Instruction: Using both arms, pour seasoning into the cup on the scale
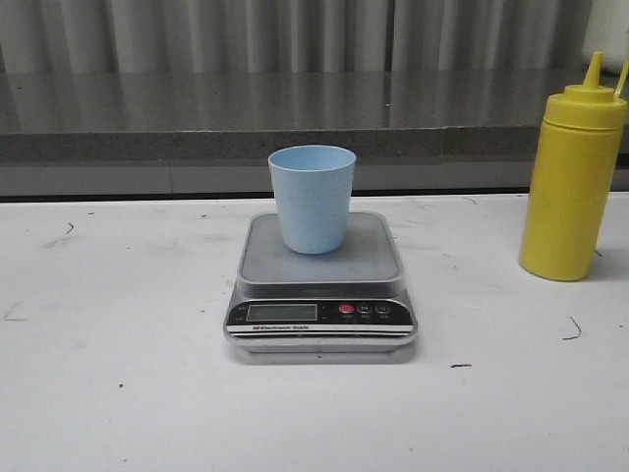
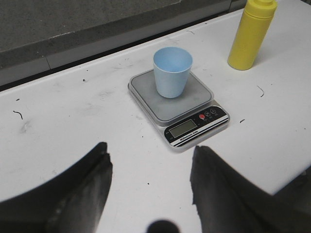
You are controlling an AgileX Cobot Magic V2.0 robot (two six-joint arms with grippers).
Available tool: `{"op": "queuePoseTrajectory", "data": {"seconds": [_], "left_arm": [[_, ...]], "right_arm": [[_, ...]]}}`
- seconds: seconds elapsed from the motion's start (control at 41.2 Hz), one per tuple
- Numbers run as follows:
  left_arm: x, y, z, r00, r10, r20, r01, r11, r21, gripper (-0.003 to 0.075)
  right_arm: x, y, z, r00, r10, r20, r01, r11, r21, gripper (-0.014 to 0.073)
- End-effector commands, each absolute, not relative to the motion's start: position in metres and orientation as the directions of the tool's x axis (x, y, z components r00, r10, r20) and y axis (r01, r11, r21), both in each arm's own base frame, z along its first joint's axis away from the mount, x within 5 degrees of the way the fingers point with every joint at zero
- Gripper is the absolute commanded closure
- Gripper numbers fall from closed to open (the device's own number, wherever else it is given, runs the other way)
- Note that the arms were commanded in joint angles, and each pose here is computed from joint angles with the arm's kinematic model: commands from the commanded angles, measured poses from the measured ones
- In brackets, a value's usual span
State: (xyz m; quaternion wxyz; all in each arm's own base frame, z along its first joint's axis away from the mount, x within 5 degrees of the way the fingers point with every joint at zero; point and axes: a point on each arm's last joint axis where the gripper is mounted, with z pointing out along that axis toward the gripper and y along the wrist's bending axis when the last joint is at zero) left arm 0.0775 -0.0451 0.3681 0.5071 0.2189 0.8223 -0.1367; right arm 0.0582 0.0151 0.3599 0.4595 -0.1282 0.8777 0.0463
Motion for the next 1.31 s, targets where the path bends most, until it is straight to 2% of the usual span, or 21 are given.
{"op": "queuePoseTrajectory", "data": {"seconds": [0.0, 0.607, 0.68, 0.825, 0.923, 1.02, 1.141, 1.287], "left_arm": [[0.0783, -0.0467, 0.3822, -0.315, 0.172, -0.934, 0.506, 0.862, -0.012, 0.0352], [0.0783, -0.0467, 0.3822, -0.315, 0.172, -0.934, 0.506, 0.862, -0.012, 0.0351], [0.0783, -0.0467, 0.3822, -0.315, 0.172, -0.934, 0.506, 0.862, -0.012, 0.0352], [0.0782, -0.0468, 0.3822, -0.316, 0.17, -0.934, 0.507, 0.862, -0.014, 0.0367], [0.0781, -0.0469, 0.3822, -0.316, 0.169, -0.933, 0.507, 0.862, -0.016, 0.045], [0.0781, -0.0469, 0.3822, -0.316, 0.169, -0.933, 0.507, 0.862, -0.016, 0.0578], [0.0781, -0.0469, 0.3822, -0.316, 0.169, -0.933, 0.507, 0.862, -0.016, 0.0738], [0.0781, -0.0469, 0.3822, -0.316, 0.169, -0.933, 0.507, 0.862, -0.016, 0.074]], "right_arm": [[0.0556, 0.0151, 0.3729, -0.478, -0.169, -0.862, -0.268, 0.963, -0.04, -0.0007], [0.0558, 0.0197, 0.3754, -0.461, -0.128, -0.878, -0.292, 0.956, 0.013, 0.0013], [0.0558, 0.0197, 0.3754, -0.461, -0.127, -0.878, -0.291, 0.957, 0.015, 0.0083], [0.0558, 0.0197, 0.3754, -0.462, -0.126, -0.878, -0.291, 0.957, 0.016, 0.0335], [0.0558, 0.0197, 0.3754, -0.462, -0.126, -0.878, -0.291, 0.957, 0.016, 0.0491], [0.0558, 0.0197, 0.3754, -0.462, -0.126, -0.878, -0.291, 0.957, 0.016, 0.0606], [0.0562, 0.0198, 0.3741, -0.466, -0.127, -0.876, -0.291, 0.957, 0.016, 0.0711], [0.0571, 0.0199, 0.372, -0.469, -0.127, -0.874, -0.29, 0.957, 0.017, 0.0715]]}}
